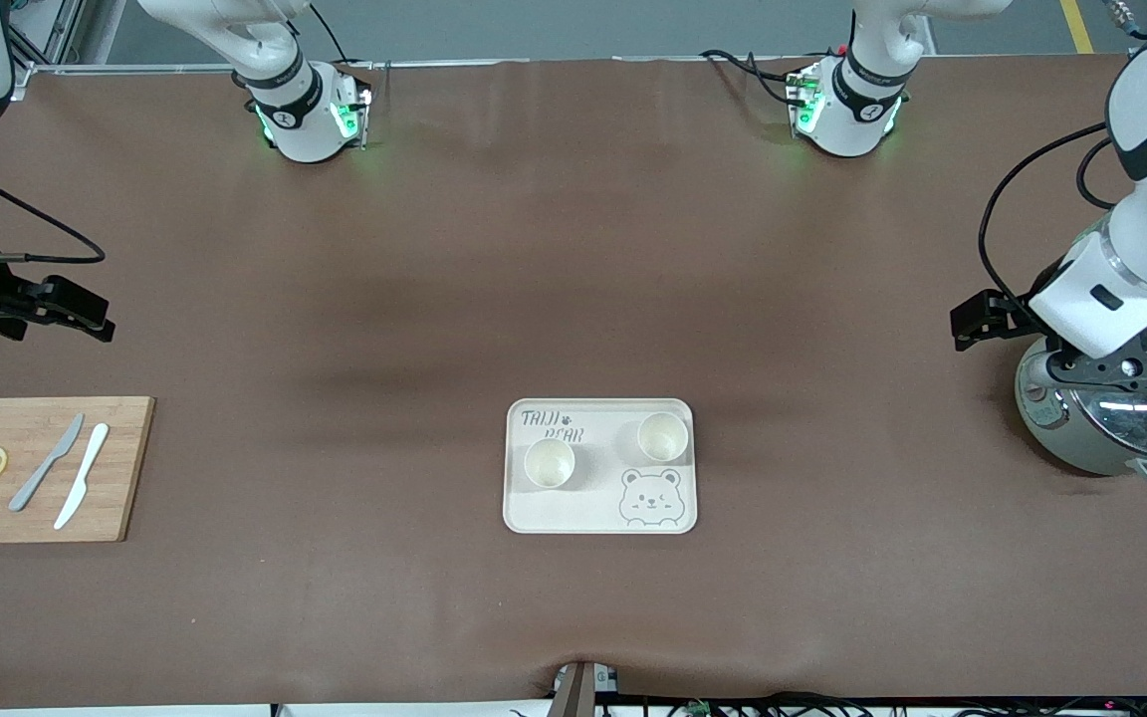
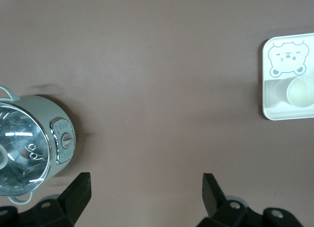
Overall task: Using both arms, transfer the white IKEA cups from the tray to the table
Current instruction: 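Reach the left gripper down to the white cup on the tray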
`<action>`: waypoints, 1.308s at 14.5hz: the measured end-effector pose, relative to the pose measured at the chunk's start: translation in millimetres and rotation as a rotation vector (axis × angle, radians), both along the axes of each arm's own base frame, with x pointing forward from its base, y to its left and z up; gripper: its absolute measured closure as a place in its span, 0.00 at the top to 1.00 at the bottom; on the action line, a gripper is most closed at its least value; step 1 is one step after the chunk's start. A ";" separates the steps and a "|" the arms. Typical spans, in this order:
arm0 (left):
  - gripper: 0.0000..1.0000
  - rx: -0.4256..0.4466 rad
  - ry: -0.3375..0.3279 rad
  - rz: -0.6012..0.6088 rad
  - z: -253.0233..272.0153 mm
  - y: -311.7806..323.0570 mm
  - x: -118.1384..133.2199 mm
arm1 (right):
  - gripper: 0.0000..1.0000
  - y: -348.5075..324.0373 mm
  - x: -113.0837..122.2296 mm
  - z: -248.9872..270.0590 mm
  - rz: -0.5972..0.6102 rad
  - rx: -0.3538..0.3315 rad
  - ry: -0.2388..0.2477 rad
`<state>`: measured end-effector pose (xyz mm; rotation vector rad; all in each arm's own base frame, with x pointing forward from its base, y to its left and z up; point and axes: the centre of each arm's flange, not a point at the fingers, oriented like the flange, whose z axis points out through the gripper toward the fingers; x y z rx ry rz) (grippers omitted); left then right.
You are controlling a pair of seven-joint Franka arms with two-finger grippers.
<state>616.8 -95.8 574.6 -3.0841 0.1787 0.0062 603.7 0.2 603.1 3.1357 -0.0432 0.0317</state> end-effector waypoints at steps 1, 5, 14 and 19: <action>1.00 0.000 0.000 -0.002 0.0 -1.3 -0.2 | 1.00 0.0 0.0 0.0 0.000 0.000 0.000; 1.00 -0.061 0.006 0.005 -4.4 -7.3 1.7 | 1.00 1.0 0.0 0.0 0.004 0.000 0.000; 1.00 -0.107 0.019 -0.011 -129.2 -114.4 37.0 | 1.00 1.1 0.0 -0.8 0.005 0.000 0.002; 1.00 -0.125 -0.027 0.049 -199.7 -201.4 33.4 | 1.00 0.9 -0.4 -8.7 0.004 0.000 0.018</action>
